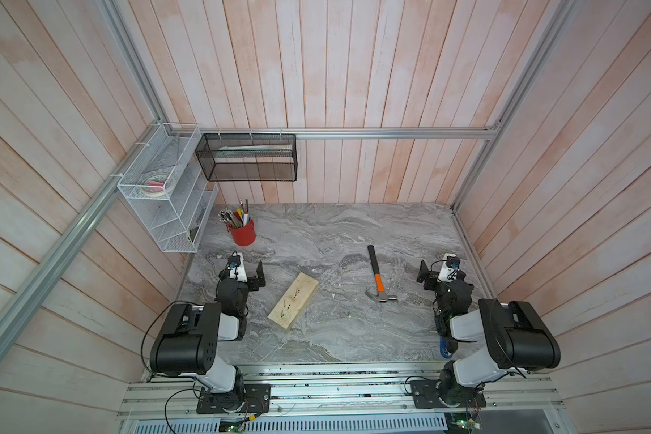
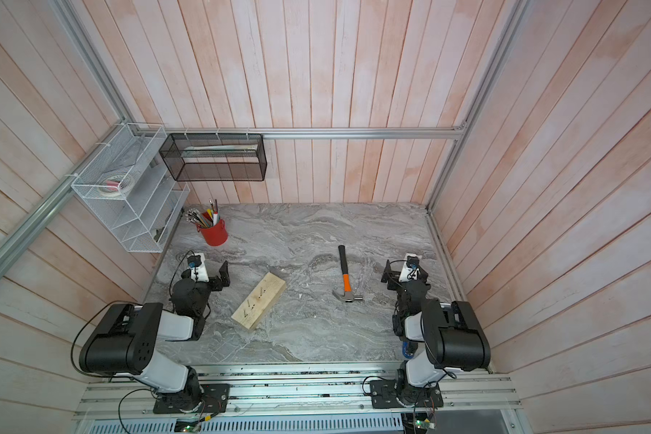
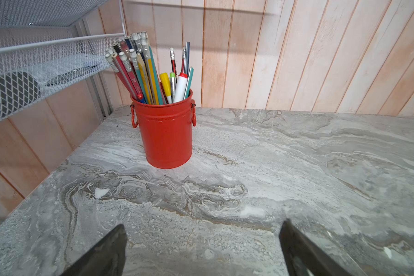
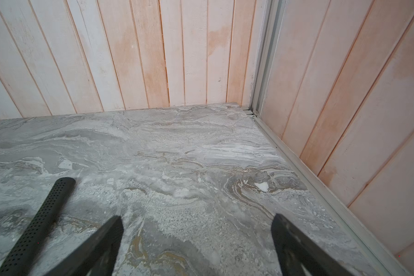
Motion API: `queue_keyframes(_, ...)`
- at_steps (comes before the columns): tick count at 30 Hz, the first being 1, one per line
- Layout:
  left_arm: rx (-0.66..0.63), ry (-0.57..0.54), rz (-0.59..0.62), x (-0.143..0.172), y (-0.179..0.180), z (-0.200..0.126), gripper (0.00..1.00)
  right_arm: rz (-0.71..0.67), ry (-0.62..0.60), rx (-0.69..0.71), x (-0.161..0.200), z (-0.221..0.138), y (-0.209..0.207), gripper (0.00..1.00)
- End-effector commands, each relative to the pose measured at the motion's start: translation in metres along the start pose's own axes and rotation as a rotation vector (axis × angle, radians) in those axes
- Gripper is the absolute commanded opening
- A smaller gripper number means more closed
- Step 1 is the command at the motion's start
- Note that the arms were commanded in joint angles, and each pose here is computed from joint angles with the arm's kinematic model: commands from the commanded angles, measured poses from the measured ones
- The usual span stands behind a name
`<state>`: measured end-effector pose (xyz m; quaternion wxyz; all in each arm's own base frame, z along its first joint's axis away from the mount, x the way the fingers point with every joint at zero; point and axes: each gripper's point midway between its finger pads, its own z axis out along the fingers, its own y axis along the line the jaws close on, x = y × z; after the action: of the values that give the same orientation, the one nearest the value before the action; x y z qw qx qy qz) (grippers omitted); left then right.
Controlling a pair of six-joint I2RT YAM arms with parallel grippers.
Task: Use a claw hammer to pull out a nail
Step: Adjust the mounting plate at the center of the board.
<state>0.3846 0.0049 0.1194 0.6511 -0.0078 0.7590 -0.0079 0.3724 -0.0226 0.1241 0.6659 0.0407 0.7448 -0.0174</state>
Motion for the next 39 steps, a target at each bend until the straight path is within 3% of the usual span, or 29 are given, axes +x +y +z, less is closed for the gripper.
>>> queue_keyframes(1,-0.002,-0.037,0.01,-0.012,0.001,0.002,1.0,0.0,-0.025,-0.001,-0.006,0.001,0.001,0.98)
queue_keyframes(21,-0.004,-0.036,0.011,-0.011,0.001,0.002,1.0,0.0,-0.024,-0.003,-0.006,0.001,0.002,0.98)
queue_keyframes(27,-0.187,-0.034,0.006,-0.044,0.016,-0.006,1.0,-0.041,0.009,0.066,-0.029,0.009,0.004,0.98)
queue_keyframes(29,-0.218,0.009,-0.146,-0.054,0.021,-0.011,1.0,-0.043,0.022,0.001,-0.049,0.015,0.02,0.98)
queue_keyframes(32,-0.377,0.147,-0.537,-0.034,0.039,-0.032,1.0,0.267,0.013,0.029,-0.068,0.013,0.016,0.98)
queue_keyframes(34,-0.264,0.204,-0.588,-0.033,0.024,-0.037,1.0,0.446,-0.006,0.029,-0.067,0.009,0.008,0.98)
queue_keyframes(36,-0.158,0.221,-0.665,-0.033,0.007,-0.046,1.0,0.461,-0.005,-0.196,-0.076,0.008,0.036,0.98)
queue_keyframes(39,-0.068,0.217,-0.763,-0.033,-0.01,-0.064,1.0,0.419,0.115,-0.3,-0.076,0.02,0.074,0.98)
